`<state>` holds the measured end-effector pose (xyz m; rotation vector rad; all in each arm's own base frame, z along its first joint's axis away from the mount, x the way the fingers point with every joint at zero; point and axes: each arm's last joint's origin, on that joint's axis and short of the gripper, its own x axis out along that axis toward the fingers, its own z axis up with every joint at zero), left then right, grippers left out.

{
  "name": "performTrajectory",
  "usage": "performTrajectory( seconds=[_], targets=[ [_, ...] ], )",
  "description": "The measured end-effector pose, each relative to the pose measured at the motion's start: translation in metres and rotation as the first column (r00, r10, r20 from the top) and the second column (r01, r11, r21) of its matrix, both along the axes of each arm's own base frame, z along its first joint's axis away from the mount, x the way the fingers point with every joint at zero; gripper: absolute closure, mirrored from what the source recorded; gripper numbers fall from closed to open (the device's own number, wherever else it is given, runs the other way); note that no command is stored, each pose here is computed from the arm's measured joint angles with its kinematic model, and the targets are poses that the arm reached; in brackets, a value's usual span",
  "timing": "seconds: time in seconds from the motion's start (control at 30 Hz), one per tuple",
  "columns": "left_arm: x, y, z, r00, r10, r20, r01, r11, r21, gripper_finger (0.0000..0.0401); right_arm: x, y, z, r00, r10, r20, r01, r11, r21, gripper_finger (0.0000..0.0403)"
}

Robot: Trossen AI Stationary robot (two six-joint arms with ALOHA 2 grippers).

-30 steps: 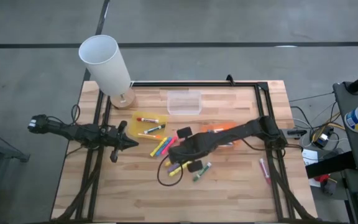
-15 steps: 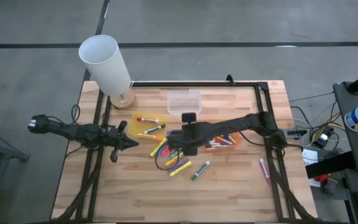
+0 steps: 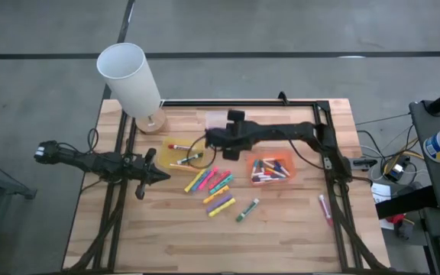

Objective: Pick & Place Markers
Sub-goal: Put the large purple highlighter pen into the transparent bin

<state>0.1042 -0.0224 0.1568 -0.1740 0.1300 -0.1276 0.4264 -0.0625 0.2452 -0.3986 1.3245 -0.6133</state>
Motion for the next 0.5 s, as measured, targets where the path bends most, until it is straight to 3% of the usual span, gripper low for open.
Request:
performTrajectory(
  seconds=[0.1, 0.23, 0.5],
  targets=[
    [0.0, 0.0, 0.0, 1.0, 0.0, 0.0, 0.0, 1.0, 0.0, 0.0401, 0.002, -0.022, 0.001, 1.0, 0.011, 0.022, -0.011, 1.0, 0.024, 0.0342],
    [0.0, 0.0, 0.0, 1.0, 0.0, 0.0, 0.0, 1.0, 0.0, 0.0401, 0.002, -0.051, 0.0, 0.994, 0.004, 0.11, -0.022, 0.986, 0.163, 0.0342],
    [0.0, 0.0, 0.0, 1.0, 0.0, 0.0, 0.0, 1.0, 0.0, 0.0401, -0.007, -0.096, -0.01, 0.983, -0.099, 0.155, 0.048, 0.952, 0.303, 0.0342]
  ],
)
